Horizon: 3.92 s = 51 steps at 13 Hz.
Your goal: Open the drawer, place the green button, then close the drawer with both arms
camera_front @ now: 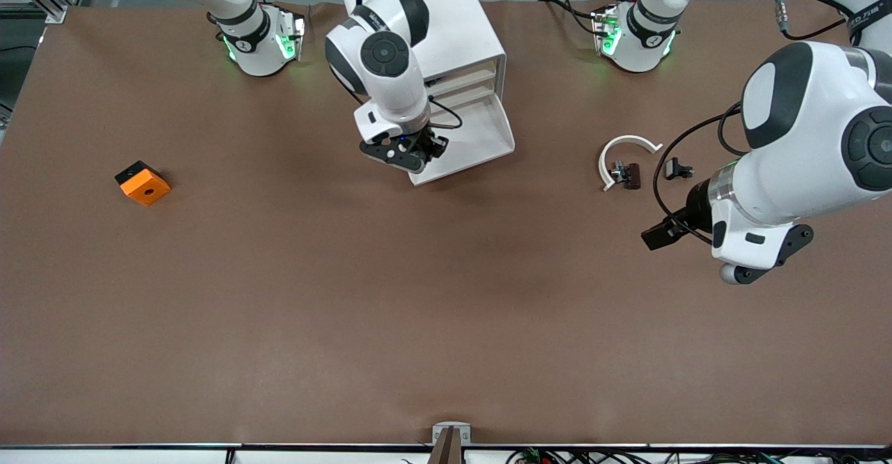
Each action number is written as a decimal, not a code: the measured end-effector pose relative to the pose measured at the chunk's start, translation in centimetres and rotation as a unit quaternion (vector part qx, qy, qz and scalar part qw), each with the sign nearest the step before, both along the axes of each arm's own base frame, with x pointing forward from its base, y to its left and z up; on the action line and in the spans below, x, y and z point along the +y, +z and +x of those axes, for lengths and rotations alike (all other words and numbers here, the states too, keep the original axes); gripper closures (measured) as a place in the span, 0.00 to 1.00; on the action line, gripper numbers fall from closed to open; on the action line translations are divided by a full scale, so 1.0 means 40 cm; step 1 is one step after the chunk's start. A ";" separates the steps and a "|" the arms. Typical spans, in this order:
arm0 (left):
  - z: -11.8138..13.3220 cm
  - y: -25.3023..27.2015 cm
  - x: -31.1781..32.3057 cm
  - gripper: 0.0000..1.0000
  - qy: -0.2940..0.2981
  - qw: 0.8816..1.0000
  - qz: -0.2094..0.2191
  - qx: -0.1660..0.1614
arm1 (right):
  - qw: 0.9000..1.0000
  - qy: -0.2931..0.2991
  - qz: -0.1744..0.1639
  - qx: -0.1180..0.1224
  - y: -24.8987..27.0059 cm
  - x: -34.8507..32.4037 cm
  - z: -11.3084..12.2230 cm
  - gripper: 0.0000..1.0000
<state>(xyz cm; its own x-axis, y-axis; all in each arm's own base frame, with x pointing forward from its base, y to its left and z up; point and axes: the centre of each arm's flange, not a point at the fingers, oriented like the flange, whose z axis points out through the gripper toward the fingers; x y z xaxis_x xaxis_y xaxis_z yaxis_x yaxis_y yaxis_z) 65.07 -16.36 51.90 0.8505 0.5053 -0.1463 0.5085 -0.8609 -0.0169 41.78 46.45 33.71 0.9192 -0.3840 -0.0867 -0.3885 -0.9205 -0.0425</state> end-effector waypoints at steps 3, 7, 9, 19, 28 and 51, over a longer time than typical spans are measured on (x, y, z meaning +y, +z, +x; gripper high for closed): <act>-0.001 -0.025 0.000 0.00 -0.001 1.000 0.001 0.008 | 1.000 -0.011 -0.004 0.000 -0.060 0.041 -0.030 0.59; -0.003 -0.025 -0.012 0.00 -0.005 1.000 0.001 0.007 | 1.000 -0.016 -0.008 0.001 -0.096 0.074 -0.059 0.59; -0.003 -0.026 -0.012 0.00 -0.005 1.000 0.001 0.007 | 1.000 -0.017 -0.012 0.001 -0.113 0.085 -0.071 0.59; -0.007 -0.050 -0.046 0.00 -0.037 0.999 -0.007 0.005 | 0.999 -0.029 -0.022 -0.015 -0.167 0.158 -0.065 0.59; -0.067 -0.300 -0.310 0.00 -0.148 0.988 -0.012 -0.034 | 0.998 -0.052 -0.016 -0.028 -0.137 0.168 -0.041 0.00; -0.417 -0.725 -0.689 0.00 -0.202 0.978 -0.044 0.006 | 0.968 0.238 0.003 0.072 0.463 -1.103 0.468 0.00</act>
<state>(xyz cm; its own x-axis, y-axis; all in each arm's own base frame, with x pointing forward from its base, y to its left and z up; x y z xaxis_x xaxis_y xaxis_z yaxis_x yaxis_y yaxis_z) 48.41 -43.92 22.92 0.9761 0.1131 -0.1856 0.1266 -0.9900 0.0625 60.52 2.32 52.24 0.9703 0.0824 -0.2274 0.0784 -0.9966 -0.0262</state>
